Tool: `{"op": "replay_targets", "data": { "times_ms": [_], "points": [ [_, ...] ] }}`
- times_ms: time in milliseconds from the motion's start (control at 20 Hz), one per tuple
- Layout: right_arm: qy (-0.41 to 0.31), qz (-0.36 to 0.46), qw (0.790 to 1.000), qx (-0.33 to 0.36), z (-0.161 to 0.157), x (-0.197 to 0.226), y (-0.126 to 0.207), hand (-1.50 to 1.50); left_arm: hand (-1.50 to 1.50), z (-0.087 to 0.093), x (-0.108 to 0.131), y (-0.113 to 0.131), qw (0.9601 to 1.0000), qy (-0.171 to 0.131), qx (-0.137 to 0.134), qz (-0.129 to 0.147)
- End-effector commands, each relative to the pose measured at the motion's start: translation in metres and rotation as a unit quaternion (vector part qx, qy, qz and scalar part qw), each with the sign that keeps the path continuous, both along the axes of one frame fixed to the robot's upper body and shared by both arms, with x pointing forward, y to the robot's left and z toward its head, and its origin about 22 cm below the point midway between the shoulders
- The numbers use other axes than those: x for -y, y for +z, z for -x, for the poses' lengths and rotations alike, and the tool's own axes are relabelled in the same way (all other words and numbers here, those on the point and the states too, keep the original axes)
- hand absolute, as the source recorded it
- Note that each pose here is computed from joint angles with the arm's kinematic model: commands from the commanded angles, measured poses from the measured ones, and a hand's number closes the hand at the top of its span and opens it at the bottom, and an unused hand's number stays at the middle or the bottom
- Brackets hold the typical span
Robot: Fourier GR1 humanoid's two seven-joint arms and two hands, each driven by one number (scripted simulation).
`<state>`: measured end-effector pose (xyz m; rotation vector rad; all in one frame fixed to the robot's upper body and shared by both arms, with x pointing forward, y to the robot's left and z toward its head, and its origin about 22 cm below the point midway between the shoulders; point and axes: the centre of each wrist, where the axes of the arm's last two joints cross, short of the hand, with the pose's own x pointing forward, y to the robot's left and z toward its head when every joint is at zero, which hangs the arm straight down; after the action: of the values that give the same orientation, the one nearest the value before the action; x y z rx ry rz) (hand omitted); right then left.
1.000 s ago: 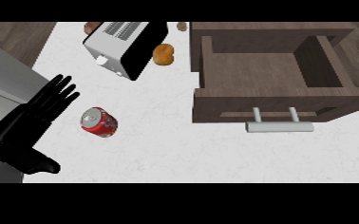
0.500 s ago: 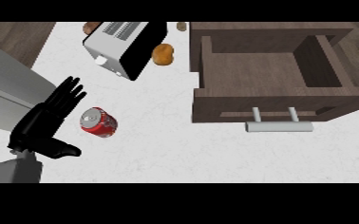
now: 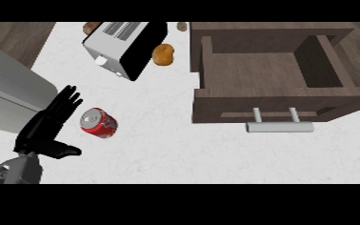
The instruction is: Pick up the can, place it into the drawer and close the drawer
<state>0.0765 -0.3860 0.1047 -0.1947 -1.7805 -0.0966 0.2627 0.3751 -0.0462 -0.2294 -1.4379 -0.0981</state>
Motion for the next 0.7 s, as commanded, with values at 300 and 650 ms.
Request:
{"op": "replay_targets", "data": {
  "times_ms": [300,650],
  "points": [
    [0.000,-0.001,1.000,0.005,0.014,0.002,0.005,-1.50,-1.50,0.013,0.006,-0.053,0.9994,-0.003,-0.032,0.016],
    [0.002,0.000,1.000,0.001,-0.011,0.010,0.009,-1.50,-1.50,-0.007,0.007,-0.059,0.9986,-0.009,-0.041,0.033]
  ]
}}
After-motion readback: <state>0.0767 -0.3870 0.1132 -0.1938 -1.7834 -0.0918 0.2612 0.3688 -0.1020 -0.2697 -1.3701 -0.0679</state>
